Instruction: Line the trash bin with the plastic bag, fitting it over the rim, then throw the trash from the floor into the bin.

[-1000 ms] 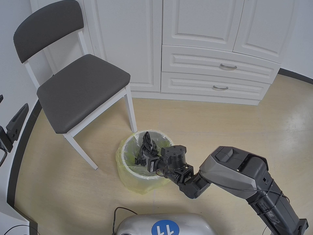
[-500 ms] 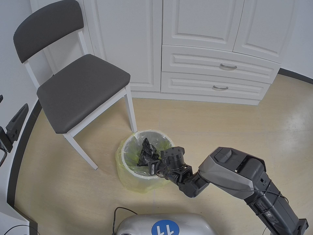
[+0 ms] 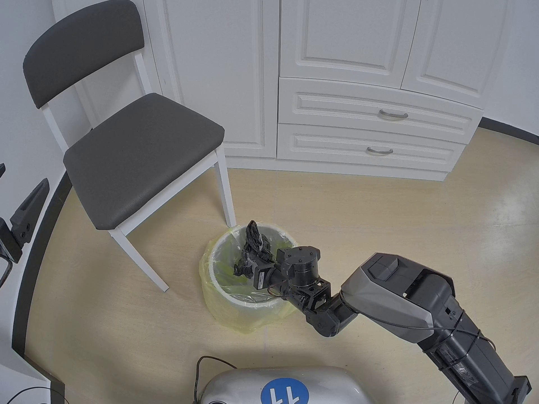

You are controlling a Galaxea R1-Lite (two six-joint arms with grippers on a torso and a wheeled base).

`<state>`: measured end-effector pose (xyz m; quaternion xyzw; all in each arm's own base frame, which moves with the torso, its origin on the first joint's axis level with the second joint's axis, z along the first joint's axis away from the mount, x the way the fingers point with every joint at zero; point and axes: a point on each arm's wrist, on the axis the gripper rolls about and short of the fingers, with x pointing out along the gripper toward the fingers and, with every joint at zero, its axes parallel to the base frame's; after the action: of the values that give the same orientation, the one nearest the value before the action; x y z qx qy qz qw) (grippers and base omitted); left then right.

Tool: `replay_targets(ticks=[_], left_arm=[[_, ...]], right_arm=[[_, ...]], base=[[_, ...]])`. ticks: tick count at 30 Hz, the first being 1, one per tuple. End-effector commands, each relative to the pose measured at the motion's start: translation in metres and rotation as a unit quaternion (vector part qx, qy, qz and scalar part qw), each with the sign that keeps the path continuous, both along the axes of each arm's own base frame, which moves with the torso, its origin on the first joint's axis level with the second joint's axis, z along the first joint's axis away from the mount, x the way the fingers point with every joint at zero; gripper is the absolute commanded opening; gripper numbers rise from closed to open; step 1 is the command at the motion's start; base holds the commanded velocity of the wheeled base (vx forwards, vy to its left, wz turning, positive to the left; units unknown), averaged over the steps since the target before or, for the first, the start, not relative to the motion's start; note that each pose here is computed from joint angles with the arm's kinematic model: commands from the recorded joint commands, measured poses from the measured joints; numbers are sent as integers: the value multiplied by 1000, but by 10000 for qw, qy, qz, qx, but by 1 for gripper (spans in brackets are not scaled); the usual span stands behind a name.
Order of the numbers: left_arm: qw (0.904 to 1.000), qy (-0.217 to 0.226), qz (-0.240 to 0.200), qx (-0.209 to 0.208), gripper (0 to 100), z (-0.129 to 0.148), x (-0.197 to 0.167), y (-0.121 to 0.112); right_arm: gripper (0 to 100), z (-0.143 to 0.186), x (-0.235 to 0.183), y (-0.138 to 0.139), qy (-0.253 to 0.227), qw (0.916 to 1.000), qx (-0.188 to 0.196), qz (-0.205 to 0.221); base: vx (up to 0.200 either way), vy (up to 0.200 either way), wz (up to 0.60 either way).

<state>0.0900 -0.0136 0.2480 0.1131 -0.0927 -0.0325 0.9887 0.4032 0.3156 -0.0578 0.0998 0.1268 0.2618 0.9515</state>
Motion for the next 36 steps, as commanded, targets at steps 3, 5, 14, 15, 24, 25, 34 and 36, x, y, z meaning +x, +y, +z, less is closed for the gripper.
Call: replay_targets(ticks=[3,5,14,15,24,25,34,36], left_arm=[[10000,27,-3,12,100,-2,0,0],[10000,41,-1,30,100,-2,0,0],[10000,22,6,65,100,-2,0,0],[10000,30,6,66,100,-2,0,0],[10000,37,7,75,100,-3,0,0],[10000,44,7,76,100,-3,1,0],[10000,37,0,75,100,-3,0,0],[10000,37,-8,76,100,-4,0,0]], right_arm=[[0,-9,0,-1,87,9999,-81,-4],[0,-10,-1,-2,111,9999,-100,-4],[100,-11,-2,-2,129,9999,-114,-4],[100,-11,-2,-2,129,9999,-114,-4],[100,-9,-2,-1,99,9999,-90,3],[100,-9,-2,-2,105,9999,-95,3],[100,14,-9,-3,-114,9999,73,11],[100,19,-13,-3,-194,9997,117,29]], base=[[0,0,0],[0,0,0],[0,0,0],[0,0,0],[0,0,0],[0,0,0],[0,0,0],[0,0,0]])
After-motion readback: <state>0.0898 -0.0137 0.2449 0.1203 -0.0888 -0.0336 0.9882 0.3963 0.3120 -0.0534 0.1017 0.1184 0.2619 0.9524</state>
